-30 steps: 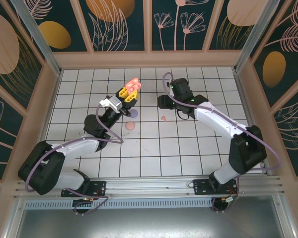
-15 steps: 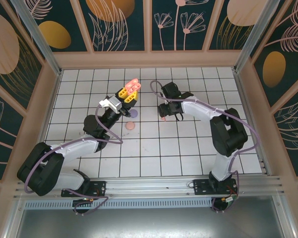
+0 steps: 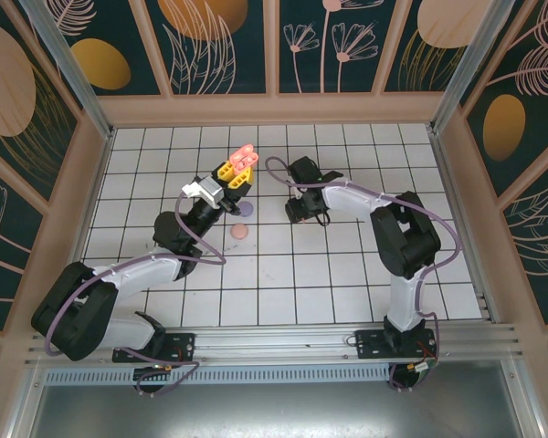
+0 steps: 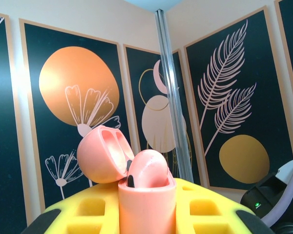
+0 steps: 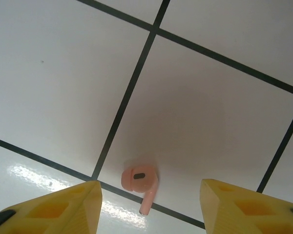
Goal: Insert the wireless bluetooth earbuds into the charging case
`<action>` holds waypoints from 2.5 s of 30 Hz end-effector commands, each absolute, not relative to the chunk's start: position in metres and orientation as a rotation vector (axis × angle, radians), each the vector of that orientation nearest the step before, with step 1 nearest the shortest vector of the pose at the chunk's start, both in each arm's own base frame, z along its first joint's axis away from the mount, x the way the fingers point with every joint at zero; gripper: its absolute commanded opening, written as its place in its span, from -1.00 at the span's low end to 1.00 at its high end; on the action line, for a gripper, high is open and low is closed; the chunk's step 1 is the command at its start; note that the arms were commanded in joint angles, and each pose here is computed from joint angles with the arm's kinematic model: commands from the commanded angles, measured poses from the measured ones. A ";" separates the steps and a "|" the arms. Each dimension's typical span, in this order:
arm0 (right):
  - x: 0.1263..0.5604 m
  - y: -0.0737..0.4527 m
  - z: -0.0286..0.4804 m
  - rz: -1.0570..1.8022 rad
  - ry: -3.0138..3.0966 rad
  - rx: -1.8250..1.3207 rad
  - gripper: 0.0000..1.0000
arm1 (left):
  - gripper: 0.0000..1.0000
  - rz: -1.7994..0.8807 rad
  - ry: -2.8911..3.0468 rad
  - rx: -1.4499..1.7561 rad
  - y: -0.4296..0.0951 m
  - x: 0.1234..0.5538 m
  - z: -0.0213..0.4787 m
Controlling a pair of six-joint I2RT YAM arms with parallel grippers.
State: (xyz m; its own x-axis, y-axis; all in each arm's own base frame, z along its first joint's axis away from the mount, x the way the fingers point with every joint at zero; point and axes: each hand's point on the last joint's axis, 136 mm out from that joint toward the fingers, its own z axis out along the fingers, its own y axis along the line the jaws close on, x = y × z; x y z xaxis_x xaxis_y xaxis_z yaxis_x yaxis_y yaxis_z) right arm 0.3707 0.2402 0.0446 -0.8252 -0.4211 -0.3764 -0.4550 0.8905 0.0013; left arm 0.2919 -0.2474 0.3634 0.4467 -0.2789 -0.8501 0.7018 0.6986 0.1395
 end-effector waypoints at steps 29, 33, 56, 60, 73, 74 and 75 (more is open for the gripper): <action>0.373 0.249 0.018 0.101 2.731 -0.726 -0.06 | -1.00 -0.650 0.906 0.506 -0.244 0.286 0.367; 0.374 0.249 0.017 0.099 2.733 -0.722 -0.09 | -1.00 -0.649 0.905 0.507 -0.244 0.286 0.367; 0.366 0.241 0.015 0.084 2.747 -0.709 -0.25 | -1.00 -0.657 0.900 0.508 -0.246 0.287 0.370; 0.366 0.239 0.016 0.088 2.748 -0.699 -0.29 | -1.00 -0.660 0.901 0.509 -0.246 0.287 0.369; 0.369 0.234 0.025 0.092 2.728 -0.667 -0.40 | -1.00 -0.667 0.903 0.509 -0.247 0.287 0.370; 0.370 0.234 0.026 0.093 2.723 -0.662 -0.40 | -1.00 -0.668 0.903 0.510 -0.247 0.287 0.369; 0.370 0.233 0.028 0.093 2.718 -0.656 -0.41 | -1.00 -0.669 0.903 0.510 -0.247 0.287 0.370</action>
State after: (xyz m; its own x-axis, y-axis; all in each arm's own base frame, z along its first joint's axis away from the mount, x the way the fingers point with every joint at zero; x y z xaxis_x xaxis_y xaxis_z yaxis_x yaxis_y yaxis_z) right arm 0.3712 0.2477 0.0192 -0.8283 -0.4456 -0.3397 -0.4777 0.8784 0.0124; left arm 0.2927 -0.2465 0.3603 0.4359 -0.2805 -0.8552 0.7022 0.7004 0.1282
